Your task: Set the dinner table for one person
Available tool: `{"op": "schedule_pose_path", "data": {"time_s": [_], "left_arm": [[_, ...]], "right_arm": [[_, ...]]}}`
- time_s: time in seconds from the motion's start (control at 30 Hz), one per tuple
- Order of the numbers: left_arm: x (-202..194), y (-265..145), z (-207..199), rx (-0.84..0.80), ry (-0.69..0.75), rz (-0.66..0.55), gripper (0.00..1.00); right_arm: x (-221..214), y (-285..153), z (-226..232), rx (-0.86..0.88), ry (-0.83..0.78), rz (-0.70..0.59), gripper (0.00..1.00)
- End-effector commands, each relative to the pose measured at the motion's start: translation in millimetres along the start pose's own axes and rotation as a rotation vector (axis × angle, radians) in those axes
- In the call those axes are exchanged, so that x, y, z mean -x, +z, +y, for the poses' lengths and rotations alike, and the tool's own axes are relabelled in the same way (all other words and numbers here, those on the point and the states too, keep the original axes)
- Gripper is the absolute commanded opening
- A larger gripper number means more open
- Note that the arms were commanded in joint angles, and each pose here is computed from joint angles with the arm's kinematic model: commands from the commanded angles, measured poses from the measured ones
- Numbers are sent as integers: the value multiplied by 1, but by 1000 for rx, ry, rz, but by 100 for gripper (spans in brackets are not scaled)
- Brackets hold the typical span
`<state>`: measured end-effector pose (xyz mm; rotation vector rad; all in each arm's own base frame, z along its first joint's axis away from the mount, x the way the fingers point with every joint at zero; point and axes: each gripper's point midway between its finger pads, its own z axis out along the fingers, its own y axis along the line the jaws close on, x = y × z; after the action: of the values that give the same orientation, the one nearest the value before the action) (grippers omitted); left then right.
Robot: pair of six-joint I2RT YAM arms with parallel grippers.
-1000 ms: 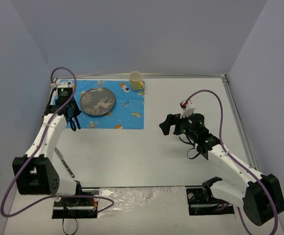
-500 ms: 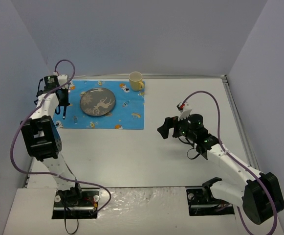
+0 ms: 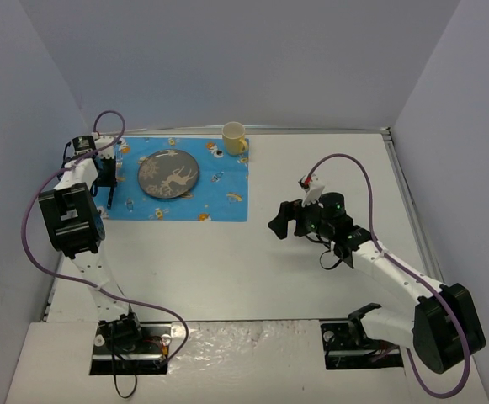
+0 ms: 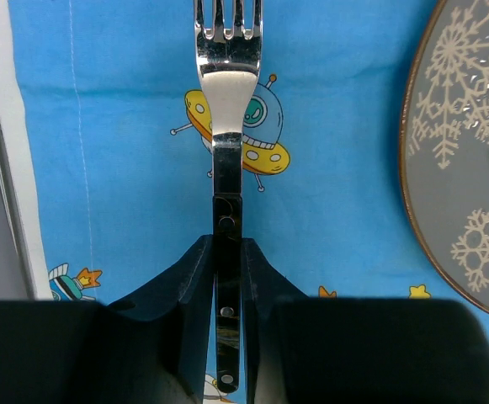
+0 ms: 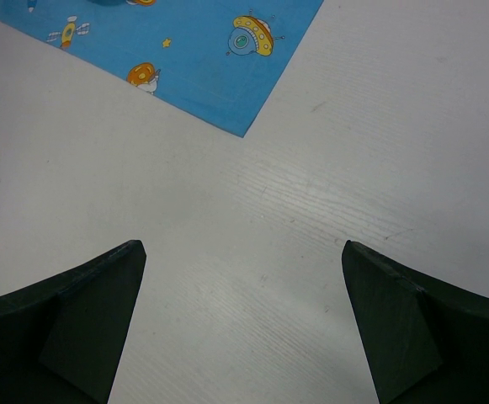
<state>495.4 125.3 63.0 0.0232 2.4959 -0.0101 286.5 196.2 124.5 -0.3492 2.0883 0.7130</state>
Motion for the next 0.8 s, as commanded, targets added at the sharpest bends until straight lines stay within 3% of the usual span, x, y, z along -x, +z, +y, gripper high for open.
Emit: {"op": "schedule_pose_path", "data": {"time_s": [0.0,0.4,0.6,0.77], "left_arm": [[44,-16,5,10,29,-142,0],[22,12,8,-5,43,-71,0],[22,12,13,17,55,-66,31],[42,-17,14,47,26,-123,61]], "right_arm": [[34,3,12,40,-41,-81,100],[34,2,11,35,-47,-82,100],[33,0,12,39,-49,-85,100],[37,-6,15,43,-61,-102,100]]}}
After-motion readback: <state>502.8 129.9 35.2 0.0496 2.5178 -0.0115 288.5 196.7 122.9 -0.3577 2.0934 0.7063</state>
